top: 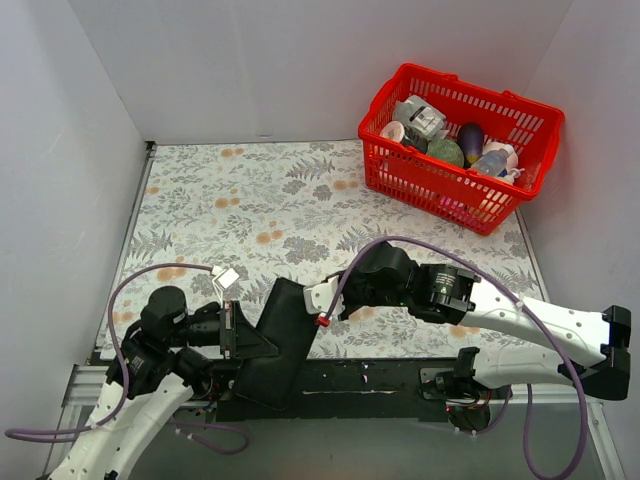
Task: Sort the hair-cutting tools
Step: Zip the hairdressing tool bag at the center of the board.
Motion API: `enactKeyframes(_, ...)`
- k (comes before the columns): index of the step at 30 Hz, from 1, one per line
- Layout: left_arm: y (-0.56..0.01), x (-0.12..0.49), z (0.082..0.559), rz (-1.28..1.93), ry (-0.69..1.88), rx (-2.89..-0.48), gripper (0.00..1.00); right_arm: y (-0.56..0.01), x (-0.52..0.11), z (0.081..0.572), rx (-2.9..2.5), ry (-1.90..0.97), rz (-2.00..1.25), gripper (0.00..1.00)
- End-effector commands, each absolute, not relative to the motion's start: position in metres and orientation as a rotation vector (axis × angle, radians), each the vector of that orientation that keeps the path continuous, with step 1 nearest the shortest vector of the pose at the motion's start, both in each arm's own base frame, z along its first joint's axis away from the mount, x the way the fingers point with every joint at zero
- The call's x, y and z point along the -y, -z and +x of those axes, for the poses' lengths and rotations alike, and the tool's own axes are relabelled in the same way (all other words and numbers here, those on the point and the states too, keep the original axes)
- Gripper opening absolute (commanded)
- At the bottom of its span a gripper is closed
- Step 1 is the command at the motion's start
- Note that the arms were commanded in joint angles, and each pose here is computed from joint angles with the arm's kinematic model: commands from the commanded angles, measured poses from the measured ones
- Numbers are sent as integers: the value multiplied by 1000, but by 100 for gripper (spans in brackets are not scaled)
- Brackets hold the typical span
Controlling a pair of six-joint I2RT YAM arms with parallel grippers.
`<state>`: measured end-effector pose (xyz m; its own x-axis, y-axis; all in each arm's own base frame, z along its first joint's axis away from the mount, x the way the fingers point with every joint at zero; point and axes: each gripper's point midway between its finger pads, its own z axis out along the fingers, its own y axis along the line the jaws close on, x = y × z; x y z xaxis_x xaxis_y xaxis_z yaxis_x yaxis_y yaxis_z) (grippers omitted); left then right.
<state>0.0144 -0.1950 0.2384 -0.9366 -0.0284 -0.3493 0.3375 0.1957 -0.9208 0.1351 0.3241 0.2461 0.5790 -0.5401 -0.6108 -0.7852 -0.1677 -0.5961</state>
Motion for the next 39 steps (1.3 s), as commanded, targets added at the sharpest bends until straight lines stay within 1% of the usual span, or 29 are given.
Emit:
enactKeyframes(1, -230, 187, -31, 507, 2021, -2337, 0, -295, -313, 187, -1052, -71, -1668, 1)
enactKeyframes(8, -224, 191, -26, 558, 2034, -2367, 0, -279, -350, 171, -858, -161, -1868, 1)
enactKeyframes(9, -224, 191, -26, 566, 2036, -2368, 0, -269, -352, 170, -855, -166, -1915, 1)
enactKeyframes(16, -211, 196, -20, 512, 2072, -2420, 0, -263, -370, 155, -716, -228, -2052, 1)
enactKeyframes(24, -207, 207, -4, 478, 2079, -2444, 0, -258, -396, 152, -621, -281, -2052, 1)
enactKeyframes(29, -199, 214, 10, 443, 2021, -2471, 0, -250, -412, 144, -558, -323, -2081, 1)
enactKeyframes(32, -198, 220, 22, 447, 1979, -2473, 0, -240, -411, 142, -573, -332, -2109, 1)
enactKeyframes(36, -198, 224, 30, 449, 1965, -2466, 0, -244, -401, 151, -650, -277, -2053, 2)
enactKeyframes(37, -198, 225, 30, 447, 1966, -2467, 0, -245, -398, 153, -673, -267, -2041, 8)
enactKeyframes(38, -199, 226, 32, 450, 1964, -2460, 0, -243, -393, 153, -718, -274, -2030, 29)
enactKeyframes(39, -201, 226, 32, 454, 1967, -2452, 0, -247, -389, 153, -735, -272, -2015, 96)
